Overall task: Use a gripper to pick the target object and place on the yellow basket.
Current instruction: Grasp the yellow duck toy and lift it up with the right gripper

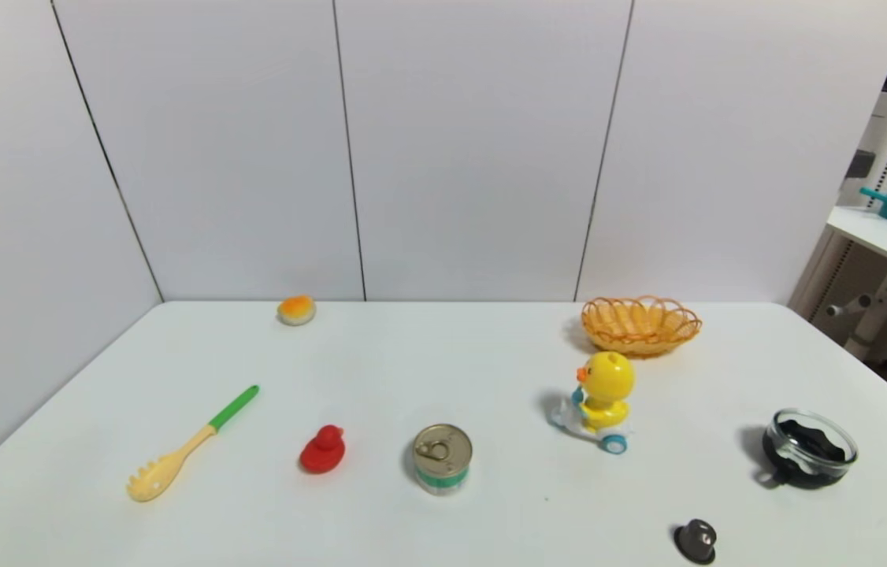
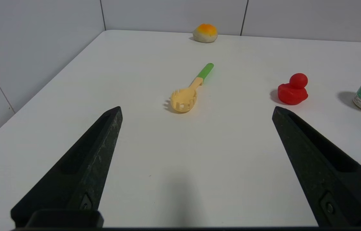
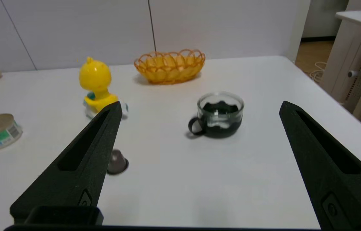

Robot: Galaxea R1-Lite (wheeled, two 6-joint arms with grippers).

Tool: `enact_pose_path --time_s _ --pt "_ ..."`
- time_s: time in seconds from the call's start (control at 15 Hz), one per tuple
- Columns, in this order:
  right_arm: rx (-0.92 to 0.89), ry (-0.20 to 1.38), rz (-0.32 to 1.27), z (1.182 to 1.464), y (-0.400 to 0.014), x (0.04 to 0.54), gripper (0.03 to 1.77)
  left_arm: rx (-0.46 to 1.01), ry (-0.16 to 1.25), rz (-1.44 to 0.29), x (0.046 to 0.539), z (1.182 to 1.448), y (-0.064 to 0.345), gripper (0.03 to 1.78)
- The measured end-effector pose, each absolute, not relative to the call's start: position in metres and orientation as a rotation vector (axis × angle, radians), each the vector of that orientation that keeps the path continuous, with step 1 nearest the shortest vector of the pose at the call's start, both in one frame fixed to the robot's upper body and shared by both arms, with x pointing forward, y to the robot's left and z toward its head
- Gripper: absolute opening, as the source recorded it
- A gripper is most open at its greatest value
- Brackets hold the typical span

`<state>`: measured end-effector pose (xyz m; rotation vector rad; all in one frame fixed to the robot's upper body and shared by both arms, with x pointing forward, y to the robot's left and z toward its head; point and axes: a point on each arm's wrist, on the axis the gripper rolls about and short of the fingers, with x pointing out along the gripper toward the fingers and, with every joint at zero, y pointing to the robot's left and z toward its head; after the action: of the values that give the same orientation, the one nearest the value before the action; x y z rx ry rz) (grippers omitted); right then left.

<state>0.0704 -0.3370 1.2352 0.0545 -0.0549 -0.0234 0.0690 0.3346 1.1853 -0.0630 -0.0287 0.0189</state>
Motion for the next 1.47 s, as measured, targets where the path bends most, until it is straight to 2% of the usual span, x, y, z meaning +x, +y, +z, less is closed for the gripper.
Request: enact_pose_path --time_s 0.47,0.73,1.07,1.47 --pt "0.087 -0.148 0.052 1.387 -0.336 0.11 1.7 -0.063 -0.028 0.019 0.069 1.185 0.335 1.69" --pt "0.088 -0.158 0.084 1.446 -0.33 0.158 1.7 -0.063 -0.028 0.02 0.069 1.185 0.335 1.69" --pt "0.017 -0.107 0.112 1.47 -0.323 0.217 1.7 -0.063 -0.029 0.019 0.069 1.185 0.335 1.69" --pt "-0.125 -0.01 0.429 1.462 -0.306 0.298 1.7 -0.063 -0.028 0.019 0.069 1.185 0.335 1.69"
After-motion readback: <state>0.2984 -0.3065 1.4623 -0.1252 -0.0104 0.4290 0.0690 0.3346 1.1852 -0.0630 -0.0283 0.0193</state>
